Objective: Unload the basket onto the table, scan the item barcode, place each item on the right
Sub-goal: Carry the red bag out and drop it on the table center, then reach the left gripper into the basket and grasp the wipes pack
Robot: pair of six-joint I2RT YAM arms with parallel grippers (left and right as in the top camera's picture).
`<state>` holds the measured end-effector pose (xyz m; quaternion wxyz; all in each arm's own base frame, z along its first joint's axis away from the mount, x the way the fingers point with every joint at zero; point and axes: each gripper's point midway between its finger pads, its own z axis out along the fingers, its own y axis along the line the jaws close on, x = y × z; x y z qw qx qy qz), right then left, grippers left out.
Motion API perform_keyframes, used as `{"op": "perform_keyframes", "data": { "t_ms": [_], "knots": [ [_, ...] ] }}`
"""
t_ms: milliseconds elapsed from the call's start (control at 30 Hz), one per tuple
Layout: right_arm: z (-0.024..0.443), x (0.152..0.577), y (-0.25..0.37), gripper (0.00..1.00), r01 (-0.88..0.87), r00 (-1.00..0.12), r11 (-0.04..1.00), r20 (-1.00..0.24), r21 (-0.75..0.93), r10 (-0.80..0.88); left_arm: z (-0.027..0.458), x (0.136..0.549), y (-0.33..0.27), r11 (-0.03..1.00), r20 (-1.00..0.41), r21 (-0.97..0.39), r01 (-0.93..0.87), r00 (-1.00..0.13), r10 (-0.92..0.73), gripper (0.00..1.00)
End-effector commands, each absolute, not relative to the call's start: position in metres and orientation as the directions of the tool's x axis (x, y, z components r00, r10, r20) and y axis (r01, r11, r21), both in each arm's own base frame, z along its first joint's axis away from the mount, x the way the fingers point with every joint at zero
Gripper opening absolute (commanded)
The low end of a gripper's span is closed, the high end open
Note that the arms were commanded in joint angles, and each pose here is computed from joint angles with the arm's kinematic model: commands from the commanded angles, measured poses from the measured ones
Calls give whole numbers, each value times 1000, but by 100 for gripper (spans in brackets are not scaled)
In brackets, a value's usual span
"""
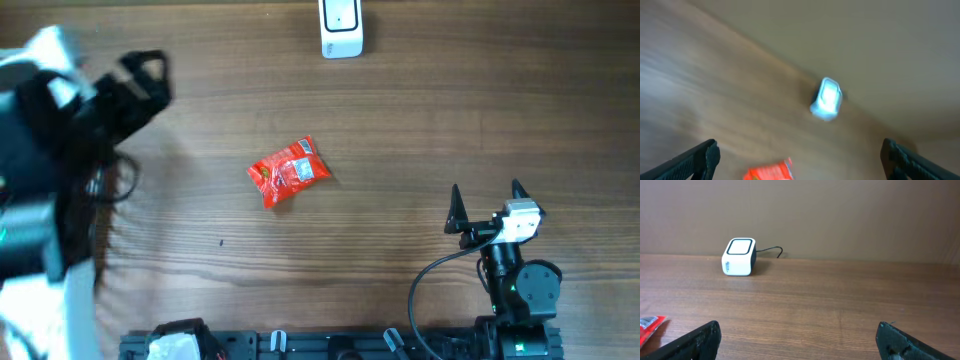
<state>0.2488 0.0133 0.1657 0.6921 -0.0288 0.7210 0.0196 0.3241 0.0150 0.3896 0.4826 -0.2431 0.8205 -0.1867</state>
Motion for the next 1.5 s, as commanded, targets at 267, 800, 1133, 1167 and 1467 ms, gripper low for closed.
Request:
{"op": "perform_keyframes", "data": {
  "t_ms": [267, 800, 1133, 1167, 1467],
  "knots": [
    [167, 248, 15, 100, -77, -34, 997, -999, -22, -24, 406, 220, 221, 333, -792, -443, -833, 190, -580, 100],
    [167, 248, 15, 100, -77, -34, 997, -999, -22, -24, 115, 294, 363, 15, -394, -225, -974, 78, -916, 95],
    [167, 248, 15, 100, -77, -34, 997, -999, -22, -25, 36, 317, 331, 195, -248, -123, -973, -160, -956, 100],
    [167, 248, 15, 100, -77, -34, 997, -999, -22, -25, 35, 316, 329, 194, -239, -117, -974, -162, -957, 100],
    [167, 248, 15, 100, -77, -34, 997, -999, -22, -24, 7, 262, 326, 176, -217, 147, -973, -205, -954, 89]
  ]
}}
